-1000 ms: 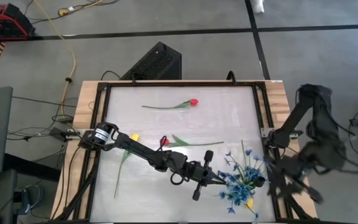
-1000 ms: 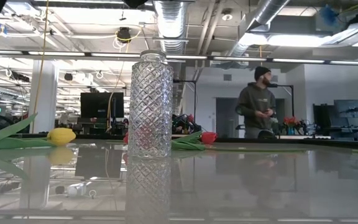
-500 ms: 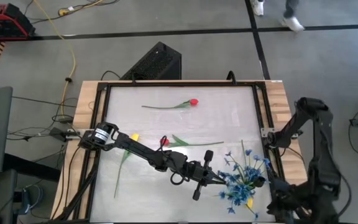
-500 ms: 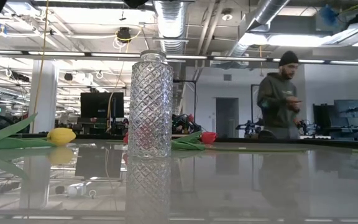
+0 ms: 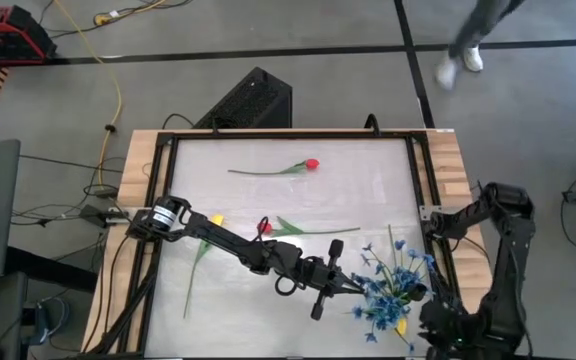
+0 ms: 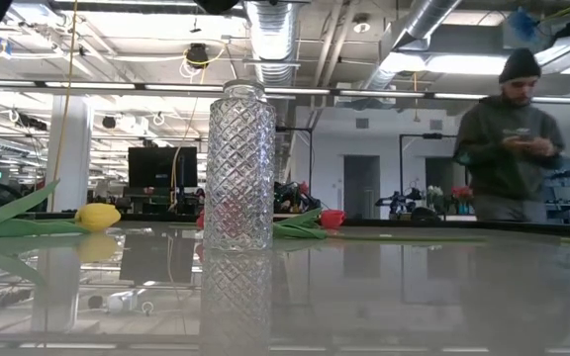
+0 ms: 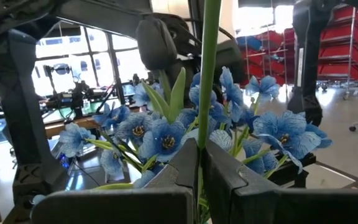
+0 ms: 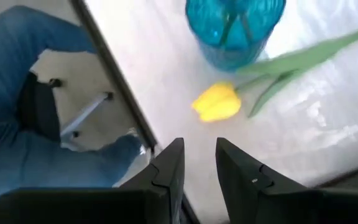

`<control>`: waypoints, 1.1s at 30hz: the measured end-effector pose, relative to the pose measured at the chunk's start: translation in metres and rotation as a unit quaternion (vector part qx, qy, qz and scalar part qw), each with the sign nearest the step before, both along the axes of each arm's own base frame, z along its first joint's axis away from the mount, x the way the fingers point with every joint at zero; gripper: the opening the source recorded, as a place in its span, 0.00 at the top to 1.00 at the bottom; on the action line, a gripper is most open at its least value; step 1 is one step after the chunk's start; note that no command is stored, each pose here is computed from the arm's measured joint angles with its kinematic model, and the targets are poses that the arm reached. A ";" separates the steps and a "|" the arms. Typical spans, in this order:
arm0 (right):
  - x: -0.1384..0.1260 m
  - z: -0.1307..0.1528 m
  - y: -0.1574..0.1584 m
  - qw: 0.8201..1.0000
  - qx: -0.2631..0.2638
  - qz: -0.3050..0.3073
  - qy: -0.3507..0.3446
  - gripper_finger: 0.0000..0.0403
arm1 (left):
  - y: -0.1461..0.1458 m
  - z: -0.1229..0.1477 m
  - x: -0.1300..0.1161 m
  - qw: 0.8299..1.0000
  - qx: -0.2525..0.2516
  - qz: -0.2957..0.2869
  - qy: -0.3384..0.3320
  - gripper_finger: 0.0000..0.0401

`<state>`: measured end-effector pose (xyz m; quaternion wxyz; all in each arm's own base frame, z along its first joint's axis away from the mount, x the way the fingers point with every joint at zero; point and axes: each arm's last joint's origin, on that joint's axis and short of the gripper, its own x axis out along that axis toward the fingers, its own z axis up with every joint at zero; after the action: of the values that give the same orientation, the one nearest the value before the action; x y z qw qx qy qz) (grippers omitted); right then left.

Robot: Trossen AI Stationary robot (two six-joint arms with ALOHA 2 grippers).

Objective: Sort flowers into vase by color
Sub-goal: Put the black flower into the blue vase

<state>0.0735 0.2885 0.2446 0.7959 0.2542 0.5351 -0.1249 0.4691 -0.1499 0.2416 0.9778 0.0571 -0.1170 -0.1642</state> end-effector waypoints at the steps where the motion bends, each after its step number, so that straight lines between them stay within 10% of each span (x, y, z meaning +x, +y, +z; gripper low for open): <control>1: 0.005 -0.002 0.000 1.000 -0.002 -0.007 0.004 0.71 | 0.000 0.000 0.000 1.000 0.000 0.000 0.000 1.00; 13: 0.061 -0.035 -0.006 0.990 -0.045 0.035 0.128 0.71 | 0.002 0.001 0.000 1.000 0.002 0.002 -0.006 1.00; 33: 0.066 -0.042 -0.010 0.991 -0.124 0.016 0.048 0.71 | 0.001 -0.003 0.001 1.000 -0.010 -0.004 0.024 1.00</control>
<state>0.1399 0.2787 0.2030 0.7965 0.1384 0.5570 -0.1900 0.4701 -0.1488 0.2384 0.9801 0.0428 -0.0959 -0.1684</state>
